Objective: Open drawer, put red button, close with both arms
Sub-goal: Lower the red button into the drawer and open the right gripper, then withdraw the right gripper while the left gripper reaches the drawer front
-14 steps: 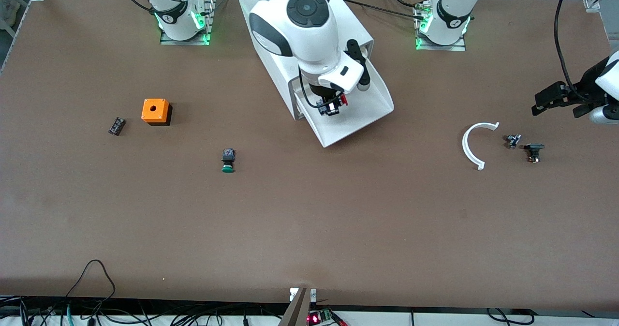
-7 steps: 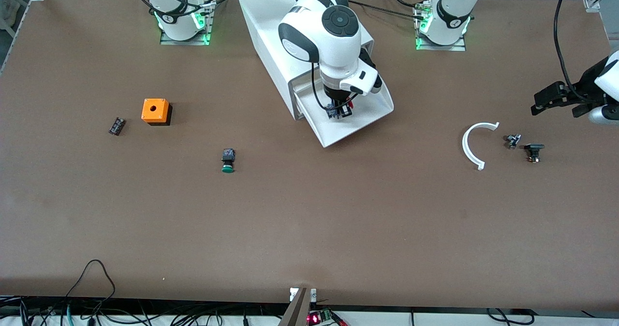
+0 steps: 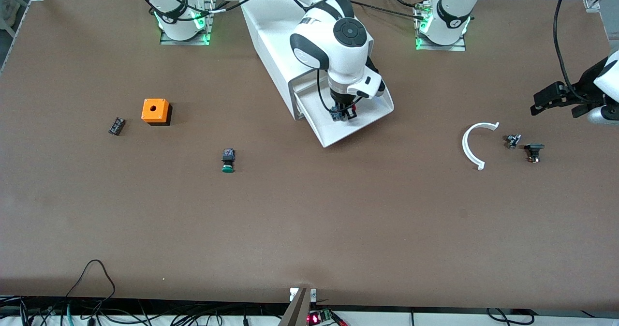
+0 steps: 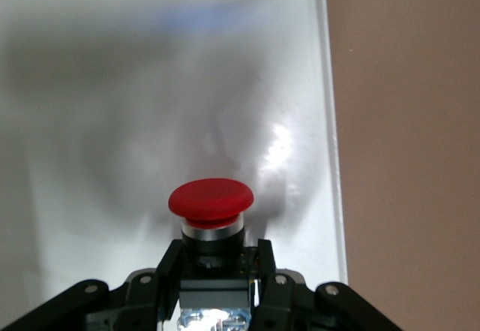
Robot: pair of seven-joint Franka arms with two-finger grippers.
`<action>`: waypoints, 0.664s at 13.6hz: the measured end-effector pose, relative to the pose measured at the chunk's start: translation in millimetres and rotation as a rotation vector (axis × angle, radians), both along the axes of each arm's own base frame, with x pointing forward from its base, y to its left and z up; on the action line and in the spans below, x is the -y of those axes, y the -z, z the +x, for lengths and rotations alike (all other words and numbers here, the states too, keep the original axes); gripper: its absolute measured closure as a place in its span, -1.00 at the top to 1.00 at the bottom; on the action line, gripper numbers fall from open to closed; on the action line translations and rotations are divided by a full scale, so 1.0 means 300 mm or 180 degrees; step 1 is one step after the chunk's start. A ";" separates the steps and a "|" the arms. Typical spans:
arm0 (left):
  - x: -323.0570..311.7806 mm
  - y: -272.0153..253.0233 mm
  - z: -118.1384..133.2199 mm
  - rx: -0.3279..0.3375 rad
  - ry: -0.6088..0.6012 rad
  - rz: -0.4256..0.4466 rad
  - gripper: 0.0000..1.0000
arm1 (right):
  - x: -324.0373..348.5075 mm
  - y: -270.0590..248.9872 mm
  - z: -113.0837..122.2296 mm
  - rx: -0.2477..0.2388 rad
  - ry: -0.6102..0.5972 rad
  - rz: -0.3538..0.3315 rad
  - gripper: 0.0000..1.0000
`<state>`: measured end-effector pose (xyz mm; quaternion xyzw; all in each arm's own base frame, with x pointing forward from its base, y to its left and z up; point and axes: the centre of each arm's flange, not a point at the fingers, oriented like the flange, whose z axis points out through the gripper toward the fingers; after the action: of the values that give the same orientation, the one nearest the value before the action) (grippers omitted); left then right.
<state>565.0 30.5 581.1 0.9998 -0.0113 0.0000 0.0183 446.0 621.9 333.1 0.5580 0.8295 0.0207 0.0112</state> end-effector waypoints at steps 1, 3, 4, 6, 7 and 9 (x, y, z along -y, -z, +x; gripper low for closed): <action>0.000 0.001 0.000 -0.0001 0.0000 0.0000 1.00 | -0.001 0.003 -0.002 0.0000 0.0034 -0.0005 -0.02; 0.000 0.002 0.001 -0.0003 -0.0001 0.0000 1.00 | 0.000 -0.005 0.000 -0.0004 0.0239 -0.0002 0.37; -0.001 0.002 0.001 -0.0003 -0.0002 0.0000 1.00 | 0.000 -0.018 0.004 0.0001 0.0387 0.0015 0.59; -0.007 0.003 0.001 -0.0006 -0.0013 0.0000 1.00 | -0.001 -0.094 0.018 0.0061 0.0756 0.0122 0.98; -0.008 0.004 0.002 -0.0007 -0.0014 0.0000 1.00 | 0.008 -0.159 0.031 0.0118 0.0967 0.0196 1.00; 0.004 0.009 0.007 0.0004 0.0005 -0.0004 1.00 | 0.073 -0.308 0.094 0.0278 0.1410 0.0311 1.00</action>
<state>567.1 29.2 578.5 0.9997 -0.0120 0.0006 0.0189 474.1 599.9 425.6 0.7250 0.6834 0.0820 0.0244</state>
